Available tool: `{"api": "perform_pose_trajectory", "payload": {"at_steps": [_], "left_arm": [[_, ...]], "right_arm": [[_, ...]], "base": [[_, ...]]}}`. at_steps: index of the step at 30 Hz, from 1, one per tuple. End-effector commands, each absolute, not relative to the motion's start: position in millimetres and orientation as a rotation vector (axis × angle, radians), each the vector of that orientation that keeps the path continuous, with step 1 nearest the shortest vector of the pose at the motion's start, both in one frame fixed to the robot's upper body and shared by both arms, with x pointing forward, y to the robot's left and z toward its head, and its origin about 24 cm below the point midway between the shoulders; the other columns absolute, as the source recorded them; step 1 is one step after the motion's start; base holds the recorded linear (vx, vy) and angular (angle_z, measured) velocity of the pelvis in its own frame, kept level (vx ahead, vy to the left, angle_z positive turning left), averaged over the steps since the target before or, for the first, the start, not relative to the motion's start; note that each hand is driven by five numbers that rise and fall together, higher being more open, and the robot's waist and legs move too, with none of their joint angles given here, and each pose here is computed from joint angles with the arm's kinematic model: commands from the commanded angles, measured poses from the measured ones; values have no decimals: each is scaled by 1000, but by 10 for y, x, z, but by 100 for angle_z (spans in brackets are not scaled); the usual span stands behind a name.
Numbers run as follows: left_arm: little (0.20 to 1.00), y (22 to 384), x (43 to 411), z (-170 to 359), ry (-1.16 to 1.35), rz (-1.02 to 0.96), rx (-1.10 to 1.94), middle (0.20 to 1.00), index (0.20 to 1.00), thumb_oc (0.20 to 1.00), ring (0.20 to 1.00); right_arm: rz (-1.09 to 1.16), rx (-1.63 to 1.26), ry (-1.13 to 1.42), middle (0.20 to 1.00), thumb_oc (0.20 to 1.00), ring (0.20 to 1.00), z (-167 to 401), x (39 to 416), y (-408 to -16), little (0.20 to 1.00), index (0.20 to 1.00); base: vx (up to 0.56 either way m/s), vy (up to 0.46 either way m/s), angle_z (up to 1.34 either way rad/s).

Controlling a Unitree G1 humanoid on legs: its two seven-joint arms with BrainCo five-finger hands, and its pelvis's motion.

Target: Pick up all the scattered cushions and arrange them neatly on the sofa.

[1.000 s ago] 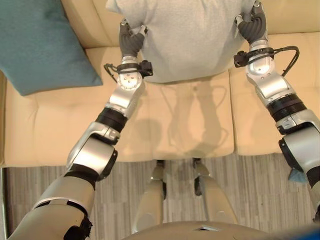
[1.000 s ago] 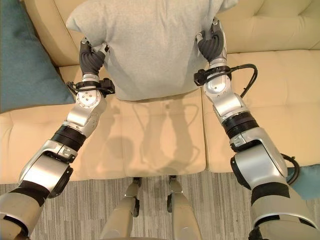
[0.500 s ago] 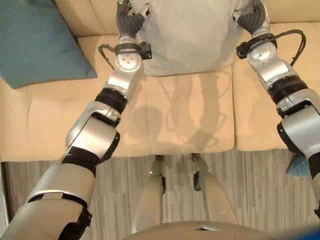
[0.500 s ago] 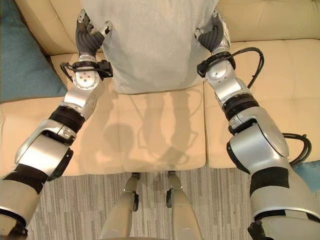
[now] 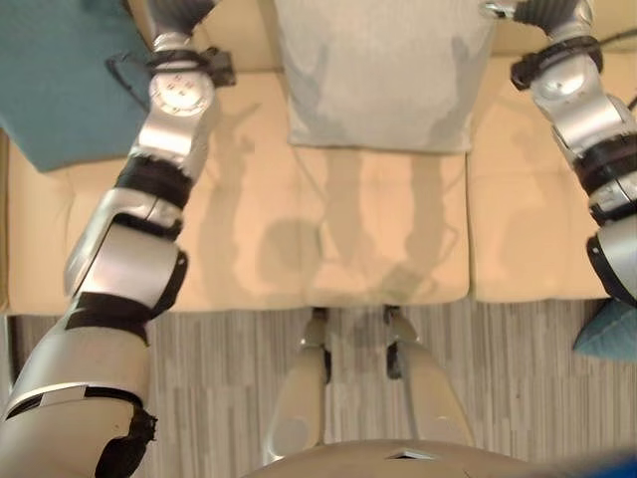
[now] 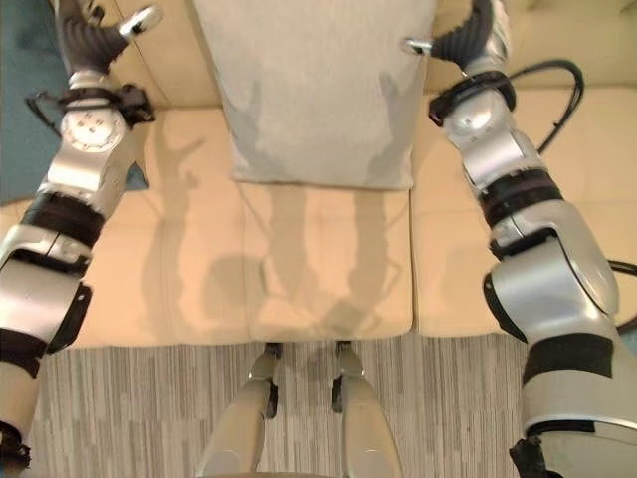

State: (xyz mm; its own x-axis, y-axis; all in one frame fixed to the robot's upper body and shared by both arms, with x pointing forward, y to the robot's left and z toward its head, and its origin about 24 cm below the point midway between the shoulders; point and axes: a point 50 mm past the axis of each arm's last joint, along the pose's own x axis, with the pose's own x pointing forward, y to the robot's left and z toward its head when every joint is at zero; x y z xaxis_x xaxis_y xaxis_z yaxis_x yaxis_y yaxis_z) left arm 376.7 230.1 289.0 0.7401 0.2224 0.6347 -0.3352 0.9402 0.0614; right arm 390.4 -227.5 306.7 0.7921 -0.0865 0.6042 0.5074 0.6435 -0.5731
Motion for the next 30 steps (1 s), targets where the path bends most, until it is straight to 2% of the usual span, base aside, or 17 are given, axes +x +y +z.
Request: {"api": "perform_pose_trajectory", "payload": {"at_steps": [1,7,10,11,13,15,16,17,18,23,27,30], "left_arm": [[1000,2222,3688,2670,-699,203,230,1000,1000,1000,1000],[1000,2345,3259,1708,-512,120,141,1000,1000,1000,1000],[1000,2415,2851,842,-231,92,69,1000,1000,1000,1000],[1000,2415,2848,838,-230,92,70,1000,1000,1000,1000],[1000,2451,2690,513,-101,96,71,1000,1000,1000,1000],[1000,2484,2320,-180,193,138,57,1000,1000,1000,1000],[1000,2484,2319,-181,193,138,57,1000,1000,1000,1000],[1000,2493,2136,-470,334,144,118,1000,1000,1000,1000],[1000,2492,2135,-471,334,144,118,1000,1000,1000,1000],[1000,2453,1583,-1117,695,194,126,1000,1000,1000,1000],[1000,2424,1281,-1377,889,202,165,1000,1000,1000,1000],[1000,2418,1246,-1418,923,213,163,1000,1000,1000,1000]], "right_arm": [[-243,-780,-498,1000,1000,1000,2653,3872,-2383,1000,1000],[-155,-672,-319,1000,1000,1000,1693,3444,-2678,1000,1000],[-130,-564,-119,1000,1000,1000,951,3025,-2819,1000,1000],[-130,-564,-118,1000,1000,1000,946,3020,-2820,1000,1000],[-133,-525,-13,1000,1000,1000,649,2851,-2873,1000,1000],[-131,-497,197,1000,1000,1000,89,2528,-2901,1000,1000],[-131,-497,198,1000,1000,1000,87,2527,-2901,1000,1000],[-138,-469,308,1000,1000,1000,-170,2363,-2908,1000,1000],[-138,-470,308,1000,1000,1000,-171,2363,-2909,1000,1000],[-143,-434,563,1000,1000,1000,-717,1926,-2877,1000,1000],[-137,-426,758,1000,1000,1000,-1050,1588,-2836,1000,1000],[-125,-454,809,1000,1000,1000,-1106,1552,-2845,1000,1000]], "base": [[85,7,20],[78,-1,7],[73,-20,-9],[47,-15,-5],[34,-25,-6],[12,-55,-2],[-23,-58,2],[0,0,0],[-29,-45,1],[-29,-53,0],[-80,-58,3],[-93,1,-5]]}}
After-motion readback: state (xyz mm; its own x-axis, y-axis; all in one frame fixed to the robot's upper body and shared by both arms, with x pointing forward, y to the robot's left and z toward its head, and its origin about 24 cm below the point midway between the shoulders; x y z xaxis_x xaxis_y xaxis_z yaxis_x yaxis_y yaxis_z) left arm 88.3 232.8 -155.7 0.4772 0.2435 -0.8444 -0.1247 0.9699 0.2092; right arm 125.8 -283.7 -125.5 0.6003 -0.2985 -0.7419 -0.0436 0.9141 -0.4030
